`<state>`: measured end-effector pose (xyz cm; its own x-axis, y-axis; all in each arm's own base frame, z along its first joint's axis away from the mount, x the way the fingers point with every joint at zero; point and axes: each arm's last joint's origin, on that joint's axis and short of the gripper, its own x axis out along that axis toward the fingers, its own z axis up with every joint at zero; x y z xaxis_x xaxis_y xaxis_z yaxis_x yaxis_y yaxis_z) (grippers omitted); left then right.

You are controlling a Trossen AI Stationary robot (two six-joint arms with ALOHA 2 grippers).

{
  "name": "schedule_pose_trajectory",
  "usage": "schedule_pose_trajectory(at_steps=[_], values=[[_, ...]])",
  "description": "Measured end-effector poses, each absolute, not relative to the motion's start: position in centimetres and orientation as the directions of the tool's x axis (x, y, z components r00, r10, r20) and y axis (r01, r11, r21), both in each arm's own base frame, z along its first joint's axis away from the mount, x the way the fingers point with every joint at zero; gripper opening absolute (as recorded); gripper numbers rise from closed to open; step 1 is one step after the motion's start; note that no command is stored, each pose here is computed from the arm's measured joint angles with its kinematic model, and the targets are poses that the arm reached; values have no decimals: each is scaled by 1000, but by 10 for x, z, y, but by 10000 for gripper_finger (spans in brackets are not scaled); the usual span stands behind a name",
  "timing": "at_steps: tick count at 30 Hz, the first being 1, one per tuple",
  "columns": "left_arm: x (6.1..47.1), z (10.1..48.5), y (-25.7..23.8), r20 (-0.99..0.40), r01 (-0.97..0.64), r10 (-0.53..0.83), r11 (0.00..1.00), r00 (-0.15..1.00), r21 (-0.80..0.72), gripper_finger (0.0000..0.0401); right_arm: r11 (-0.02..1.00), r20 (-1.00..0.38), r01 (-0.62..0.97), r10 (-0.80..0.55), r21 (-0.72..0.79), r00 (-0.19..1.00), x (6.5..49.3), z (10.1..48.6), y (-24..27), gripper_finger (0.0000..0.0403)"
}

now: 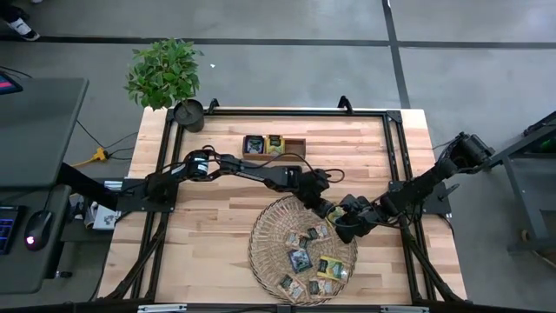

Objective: Pick & Place Tea
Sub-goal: Put the yellow tea bag in the middle section of the wooden organizer

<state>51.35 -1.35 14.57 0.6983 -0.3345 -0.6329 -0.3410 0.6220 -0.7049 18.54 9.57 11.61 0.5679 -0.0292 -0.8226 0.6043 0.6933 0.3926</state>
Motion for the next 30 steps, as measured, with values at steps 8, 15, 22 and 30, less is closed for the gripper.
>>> schedule_pose_trajectory(at_steps=[8,15,22,30], values=[[513,145,-13,-645,-344,-324,638,692,-689,2,692,-824,600,-15,400,567,186,116,96,0],[512,144,-13,-656,-353,-326,638,681,-684,1,691,-803,555,64,464,592,184,128,97,0],[512,144,-12,-659,-361,-309,641,686,-677,0,681,-683,452,97,576,724,178,162,92,0],[513,148,-3,-656,-269,-316,728,685,-631,0,720,-505,305,73,624,860,164,201,81,0]])
